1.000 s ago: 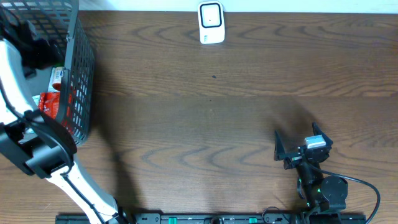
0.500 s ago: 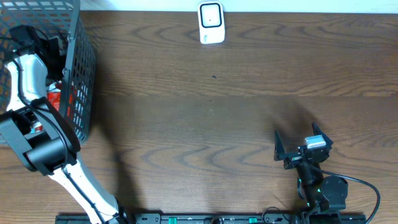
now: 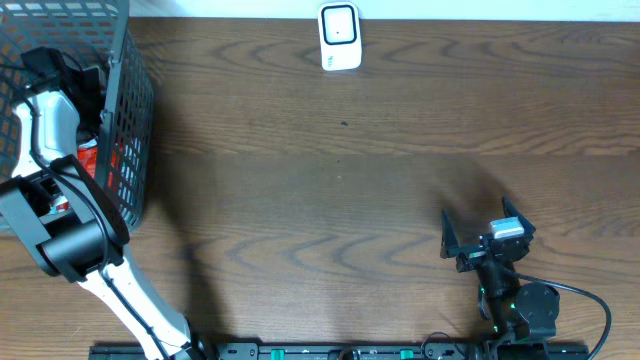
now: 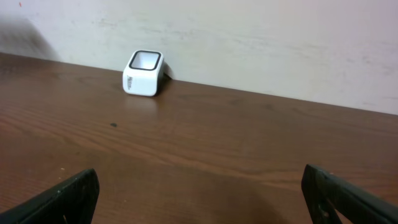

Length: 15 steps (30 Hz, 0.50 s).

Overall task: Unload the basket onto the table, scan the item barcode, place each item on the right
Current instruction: 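Reach the left gripper into the basket and grasp the green-lidded jar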

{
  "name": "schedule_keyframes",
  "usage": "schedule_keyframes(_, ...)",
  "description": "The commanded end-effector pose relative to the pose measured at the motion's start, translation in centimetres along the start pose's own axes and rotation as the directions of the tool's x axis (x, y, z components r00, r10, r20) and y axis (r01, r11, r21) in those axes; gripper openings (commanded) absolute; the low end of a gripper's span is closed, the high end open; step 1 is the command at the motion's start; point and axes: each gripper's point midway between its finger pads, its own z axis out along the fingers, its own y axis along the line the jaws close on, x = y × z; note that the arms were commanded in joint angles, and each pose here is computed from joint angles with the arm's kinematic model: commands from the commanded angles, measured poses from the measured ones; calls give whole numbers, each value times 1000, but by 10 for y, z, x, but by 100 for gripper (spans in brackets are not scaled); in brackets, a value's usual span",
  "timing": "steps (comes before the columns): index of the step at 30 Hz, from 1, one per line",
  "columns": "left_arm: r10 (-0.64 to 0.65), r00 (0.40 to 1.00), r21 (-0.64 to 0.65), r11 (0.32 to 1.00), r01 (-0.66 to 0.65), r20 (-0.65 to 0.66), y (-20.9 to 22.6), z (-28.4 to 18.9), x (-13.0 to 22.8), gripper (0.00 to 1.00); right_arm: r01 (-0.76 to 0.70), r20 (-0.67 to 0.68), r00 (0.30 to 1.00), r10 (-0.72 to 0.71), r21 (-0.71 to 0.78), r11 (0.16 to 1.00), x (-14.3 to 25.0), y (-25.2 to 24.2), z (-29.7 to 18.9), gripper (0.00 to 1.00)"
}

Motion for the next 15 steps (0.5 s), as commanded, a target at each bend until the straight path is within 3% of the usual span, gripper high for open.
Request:
schedule_keyframes(1,7,995,-24,1000,-4,99,-1,-43,-23,69,-9,-1,1000,9,13,1000,0,-3,0,99)
schedule_keyframes(8,-9,963,-70,997,29,268,8,-125,-46,68,-9,-1,1000,9,13,1000,0,-3,0,99)
schedule_keyframes(15,-21,863,-106,991,86,505,-2,-254,-54,68,-9,-1,1000,9,13,1000,0,-3,0,99)
